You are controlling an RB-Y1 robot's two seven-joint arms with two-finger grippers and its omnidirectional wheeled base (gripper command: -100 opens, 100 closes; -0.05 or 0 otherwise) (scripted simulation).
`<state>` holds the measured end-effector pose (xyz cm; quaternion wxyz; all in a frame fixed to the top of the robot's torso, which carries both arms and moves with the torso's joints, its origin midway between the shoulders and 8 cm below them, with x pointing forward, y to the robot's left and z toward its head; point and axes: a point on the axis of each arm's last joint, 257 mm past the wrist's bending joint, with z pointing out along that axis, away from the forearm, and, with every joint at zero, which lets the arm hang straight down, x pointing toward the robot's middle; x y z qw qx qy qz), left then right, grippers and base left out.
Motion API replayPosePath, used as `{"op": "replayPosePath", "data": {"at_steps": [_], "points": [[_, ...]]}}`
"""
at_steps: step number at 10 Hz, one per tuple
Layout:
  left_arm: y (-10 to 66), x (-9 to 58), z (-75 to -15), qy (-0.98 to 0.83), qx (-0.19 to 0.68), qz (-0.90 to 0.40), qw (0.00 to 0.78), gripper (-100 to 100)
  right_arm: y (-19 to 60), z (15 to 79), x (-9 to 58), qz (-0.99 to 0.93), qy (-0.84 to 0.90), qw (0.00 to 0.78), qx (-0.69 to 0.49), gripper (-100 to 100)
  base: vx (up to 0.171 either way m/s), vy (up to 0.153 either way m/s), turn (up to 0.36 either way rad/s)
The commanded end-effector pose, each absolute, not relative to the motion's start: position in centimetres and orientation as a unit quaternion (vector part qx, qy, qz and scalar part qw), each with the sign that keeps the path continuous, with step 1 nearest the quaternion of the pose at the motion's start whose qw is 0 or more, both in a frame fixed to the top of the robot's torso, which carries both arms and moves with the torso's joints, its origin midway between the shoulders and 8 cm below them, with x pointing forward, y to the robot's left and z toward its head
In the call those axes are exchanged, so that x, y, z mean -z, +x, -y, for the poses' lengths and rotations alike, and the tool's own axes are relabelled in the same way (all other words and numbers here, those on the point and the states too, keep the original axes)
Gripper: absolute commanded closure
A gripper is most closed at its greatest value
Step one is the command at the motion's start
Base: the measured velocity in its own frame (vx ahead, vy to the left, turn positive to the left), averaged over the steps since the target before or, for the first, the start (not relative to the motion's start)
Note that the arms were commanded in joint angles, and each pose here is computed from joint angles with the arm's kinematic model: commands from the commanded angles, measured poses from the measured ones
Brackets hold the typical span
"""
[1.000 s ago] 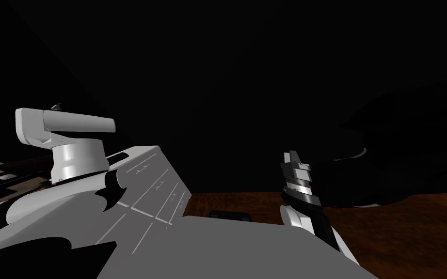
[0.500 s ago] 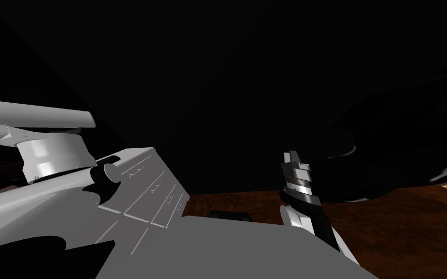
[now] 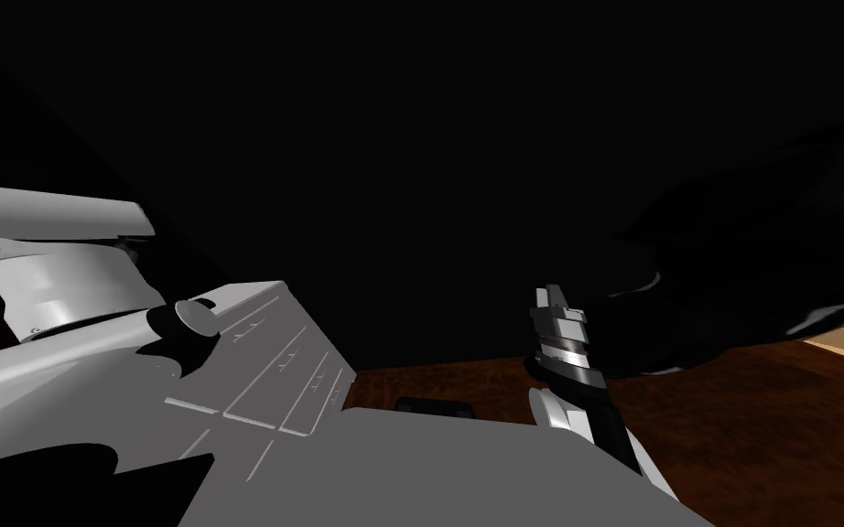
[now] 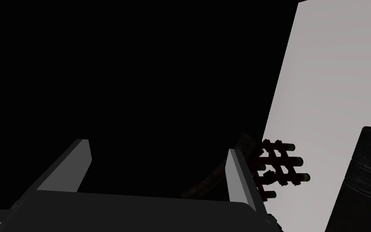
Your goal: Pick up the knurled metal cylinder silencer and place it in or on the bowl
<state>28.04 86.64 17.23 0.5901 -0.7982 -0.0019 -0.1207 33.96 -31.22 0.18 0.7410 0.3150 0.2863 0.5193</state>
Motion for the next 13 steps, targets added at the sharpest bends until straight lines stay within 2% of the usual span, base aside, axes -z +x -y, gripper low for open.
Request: {"op": "replayPosePath", "data": {"at_steps": [1, 11, 13], "points": [[27.1, -15.4, -86.9, -0.822, 0.114, 0.017, 0.558, -100, 34.0, 31.2, -0.2, -0.286, 0.315, 0.741, -0.519, 0, 0.008, 0.013, -0.051], [23.0, -8.3, -85.5, -0.904, 0.098, 0.089, 0.407, -100, 34.0, 31.2, -0.2, -0.286, 0.315, 0.741, -0.519, 0, 0.004, 0.019, -0.028], [22.1, -6.2, -84.4, -0.923, 0.092, 0.106, 0.358, -100, 34.0, 31.2, -0.2, -0.286, 0.315, 0.741, -0.519, 0, -0.003, 0.036, -0.032]]}}
